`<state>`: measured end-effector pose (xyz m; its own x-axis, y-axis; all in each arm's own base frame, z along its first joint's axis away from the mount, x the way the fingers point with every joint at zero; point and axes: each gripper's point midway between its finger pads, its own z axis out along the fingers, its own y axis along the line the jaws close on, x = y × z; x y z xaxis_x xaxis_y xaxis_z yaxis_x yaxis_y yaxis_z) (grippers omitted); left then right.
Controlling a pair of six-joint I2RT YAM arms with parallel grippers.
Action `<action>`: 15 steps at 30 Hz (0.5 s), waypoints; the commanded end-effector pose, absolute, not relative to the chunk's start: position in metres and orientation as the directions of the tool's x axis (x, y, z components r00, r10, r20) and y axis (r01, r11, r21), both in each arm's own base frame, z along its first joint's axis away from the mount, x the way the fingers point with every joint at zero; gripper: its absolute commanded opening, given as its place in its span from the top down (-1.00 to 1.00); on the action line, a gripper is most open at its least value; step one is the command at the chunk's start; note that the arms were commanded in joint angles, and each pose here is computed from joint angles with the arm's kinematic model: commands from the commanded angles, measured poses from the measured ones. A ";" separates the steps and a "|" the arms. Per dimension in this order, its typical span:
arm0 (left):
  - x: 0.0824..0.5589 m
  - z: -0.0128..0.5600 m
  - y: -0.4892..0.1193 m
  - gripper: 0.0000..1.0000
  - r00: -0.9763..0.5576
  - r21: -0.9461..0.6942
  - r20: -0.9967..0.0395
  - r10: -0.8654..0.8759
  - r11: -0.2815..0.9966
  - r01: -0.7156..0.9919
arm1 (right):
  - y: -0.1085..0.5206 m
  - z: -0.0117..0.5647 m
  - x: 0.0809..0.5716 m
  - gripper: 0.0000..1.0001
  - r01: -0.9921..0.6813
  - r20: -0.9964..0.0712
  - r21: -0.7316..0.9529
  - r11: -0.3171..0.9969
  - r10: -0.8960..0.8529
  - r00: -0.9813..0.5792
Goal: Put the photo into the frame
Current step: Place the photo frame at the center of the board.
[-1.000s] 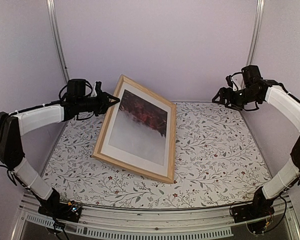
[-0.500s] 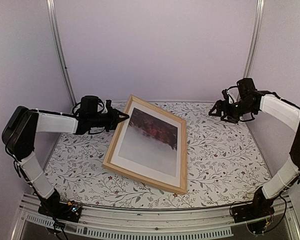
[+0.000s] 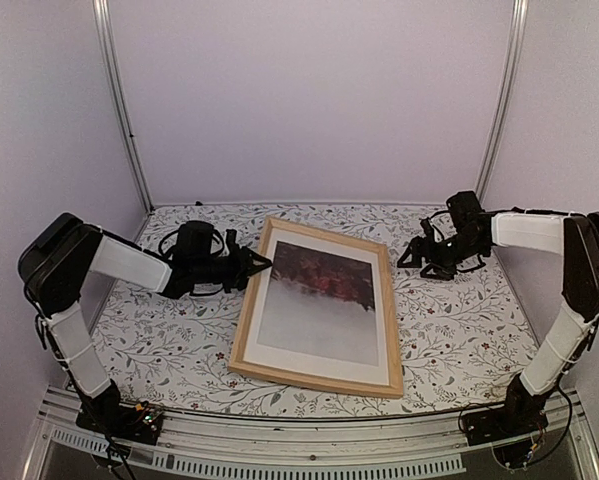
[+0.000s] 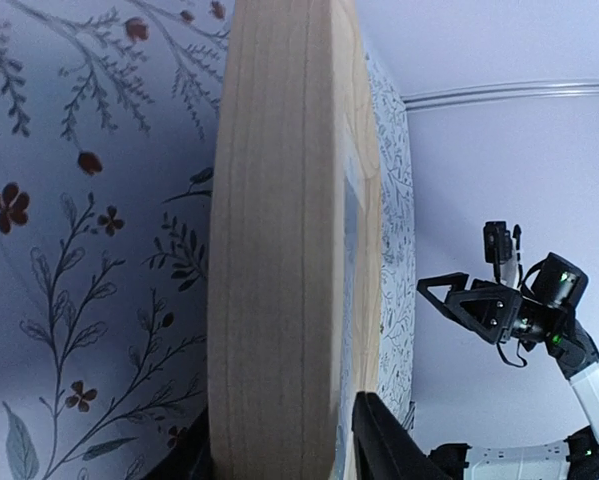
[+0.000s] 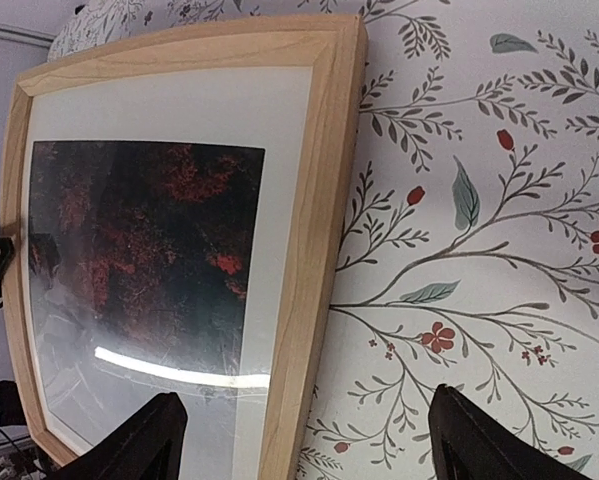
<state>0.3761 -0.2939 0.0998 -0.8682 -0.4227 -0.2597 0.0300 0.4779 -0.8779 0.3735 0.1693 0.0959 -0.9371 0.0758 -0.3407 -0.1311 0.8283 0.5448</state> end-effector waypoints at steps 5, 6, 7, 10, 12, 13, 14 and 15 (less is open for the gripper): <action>0.362 0.096 -0.298 -0.14 -0.873 -0.885 -0.298 -0.387 0.454 0.101 | 0.176 0.082 0.378 -0.74 -0.132 -0.334 0.561 0.817 0.077 -0.939; 0.359 0.094 -0.297 -0.21 -0.876 -0.883 -0.296 -0.381 0.458 0.099 | 0.175 0.082 0.378 -0.74 -0.132 -0.334 0.559 0.818 0.077 -0.939; 0.358 0.091 -0.296 -0.26 -0.877 -0.879 -0.296 -0.378 0.467 0.096 | 0.175 0.081 0.378 -0.74 -0.133 -0.335 0.555 0.821 0.074 -0.939; 0.353 0.082 -0.292 -0.44 -0.883 -0.861 -0.303 -0.359 0.500 0.091 | 0.172 0.080 0.378 -0.74 -0.129 -0.332 0.542 0.831 0.071 -0.941; 0.352 0.075 -0.288 -0.53 -0.886 -0.844 -0.306 -0.348 0.529 0.084 | 0.170 0.080 0.378 -0.74 -0.131 -0.338 0.527 0.840 0.066 -0.939; 0.352 0.072 -0.285 -0.57 -0.886 -0.836 -0.310 -0.344 0.543 0.081 | 0.169 0.081 0.378 -0.74 -0.132 -0.340 0.518 0.845 0.062 -0.938; 0.352 0.069 -0.282 -0.60 -0.885 -0.826 -0.315 -0.342 0.559 0.078 | 0.167 0.083 0.380 -0.75 -0.136 -0.349 0.507 0.851 0.058 -0.935; 0.354 0.067 -0.278 -0.64 -0.883 -0.814 -0.329 -0.335 0.575 0.086 | 0.166 0.085 0.381 -0.75 -0.138 -0.355 0.498 0.856 0.056 -0.933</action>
